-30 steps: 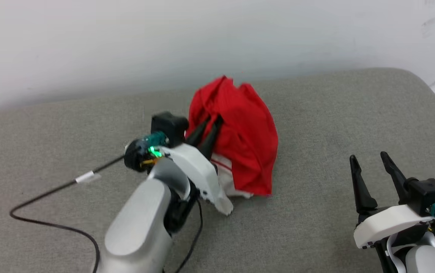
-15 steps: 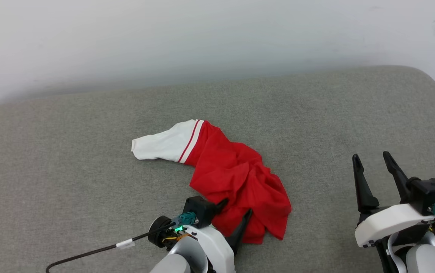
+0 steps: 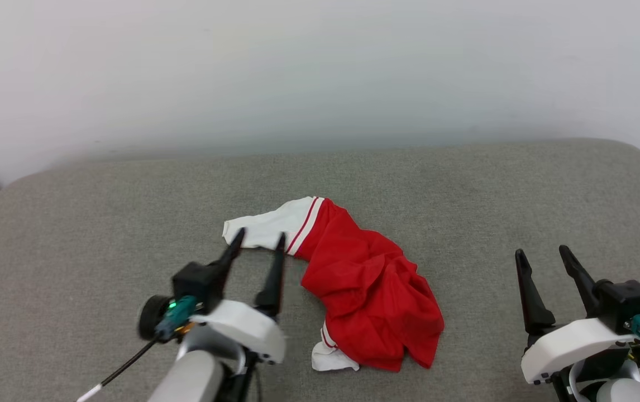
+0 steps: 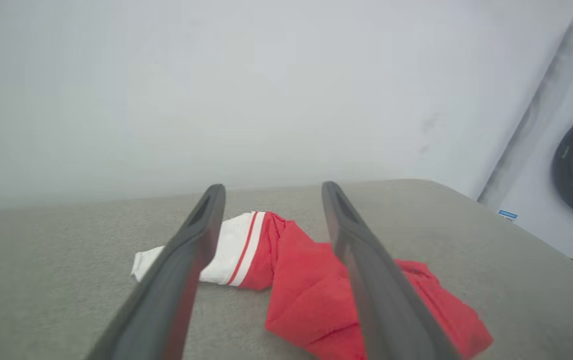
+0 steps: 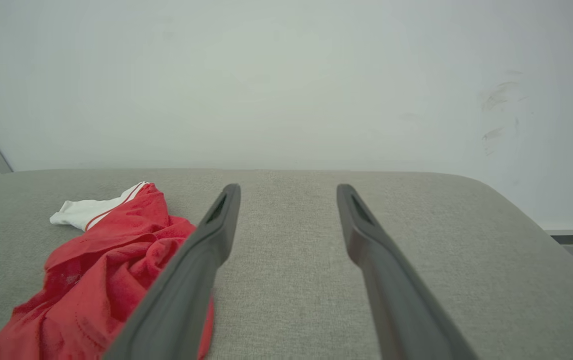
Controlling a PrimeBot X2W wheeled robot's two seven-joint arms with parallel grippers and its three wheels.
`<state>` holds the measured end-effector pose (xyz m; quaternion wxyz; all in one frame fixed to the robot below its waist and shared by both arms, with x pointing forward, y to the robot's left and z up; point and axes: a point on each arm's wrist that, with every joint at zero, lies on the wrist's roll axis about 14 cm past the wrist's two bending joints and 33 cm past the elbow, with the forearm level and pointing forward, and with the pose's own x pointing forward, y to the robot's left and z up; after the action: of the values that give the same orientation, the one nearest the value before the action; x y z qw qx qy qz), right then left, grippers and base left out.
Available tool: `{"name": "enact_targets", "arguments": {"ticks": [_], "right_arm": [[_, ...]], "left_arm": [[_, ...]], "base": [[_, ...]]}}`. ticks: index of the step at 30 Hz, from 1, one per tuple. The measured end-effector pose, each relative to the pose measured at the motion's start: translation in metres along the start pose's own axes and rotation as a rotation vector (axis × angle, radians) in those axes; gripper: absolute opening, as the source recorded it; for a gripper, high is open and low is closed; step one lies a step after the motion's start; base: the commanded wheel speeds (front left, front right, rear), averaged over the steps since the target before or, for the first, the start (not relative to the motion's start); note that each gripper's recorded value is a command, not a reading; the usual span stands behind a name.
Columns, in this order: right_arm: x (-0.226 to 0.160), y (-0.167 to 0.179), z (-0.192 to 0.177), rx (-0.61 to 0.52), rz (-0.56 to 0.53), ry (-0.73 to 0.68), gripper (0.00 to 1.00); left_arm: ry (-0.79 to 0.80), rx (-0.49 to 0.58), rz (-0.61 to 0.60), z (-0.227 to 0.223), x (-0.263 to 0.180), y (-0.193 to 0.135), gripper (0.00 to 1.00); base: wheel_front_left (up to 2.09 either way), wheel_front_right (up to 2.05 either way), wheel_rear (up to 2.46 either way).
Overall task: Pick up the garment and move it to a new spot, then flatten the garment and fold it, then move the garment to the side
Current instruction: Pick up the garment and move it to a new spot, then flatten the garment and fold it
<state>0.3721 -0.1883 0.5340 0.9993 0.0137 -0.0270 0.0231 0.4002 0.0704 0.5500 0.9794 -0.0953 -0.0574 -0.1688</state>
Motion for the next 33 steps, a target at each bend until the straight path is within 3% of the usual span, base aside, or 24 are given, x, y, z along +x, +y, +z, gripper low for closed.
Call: {"name": "enact_targets", "arguments": {"ticks": [4, 10, 25, 29, 33], "right_arm": [[-0.002, 0.003, 0.002, -0.001, 0.007, -0.001, 1.00], [-0.007, 0.007, -0.002, -0.002, 0.019, 0.018, 1.00], [-0.006, 0.010, -0.009, 0.014, 0.026, 0.040, 1.00], [-0.005, 0.008, -0.032, 0.035, 0.022, 0.168, 1.00], [-0.008, 0.041, -0.066, 0.014, 0.123, 0.391, 1.00]], "left_arm": [[-0.003, 0.023, 0.146, 0.000, -0.017, 0.042, 1.00], [0.042, 0.054, 0.260, -0.014, -0.043, 0.076, 1.00], [0.028, 0.057, 0.261, -0.010, -0.045, 0.076, 1.00], [0.020, 0.056, 0.264, -0.008, -0.044, 0.077, 1.00], [0.010, 0.056, 0.272, -0.005, -0.045, 0.079, 1.00]], "base": [[0.00, 0.00, 0.00], [0.00, 0.00, 0.00], [0.00, 0.00, 0.00], [0.00, 0.00, 0.00], [0.00, 0.00, 0.00]]}}
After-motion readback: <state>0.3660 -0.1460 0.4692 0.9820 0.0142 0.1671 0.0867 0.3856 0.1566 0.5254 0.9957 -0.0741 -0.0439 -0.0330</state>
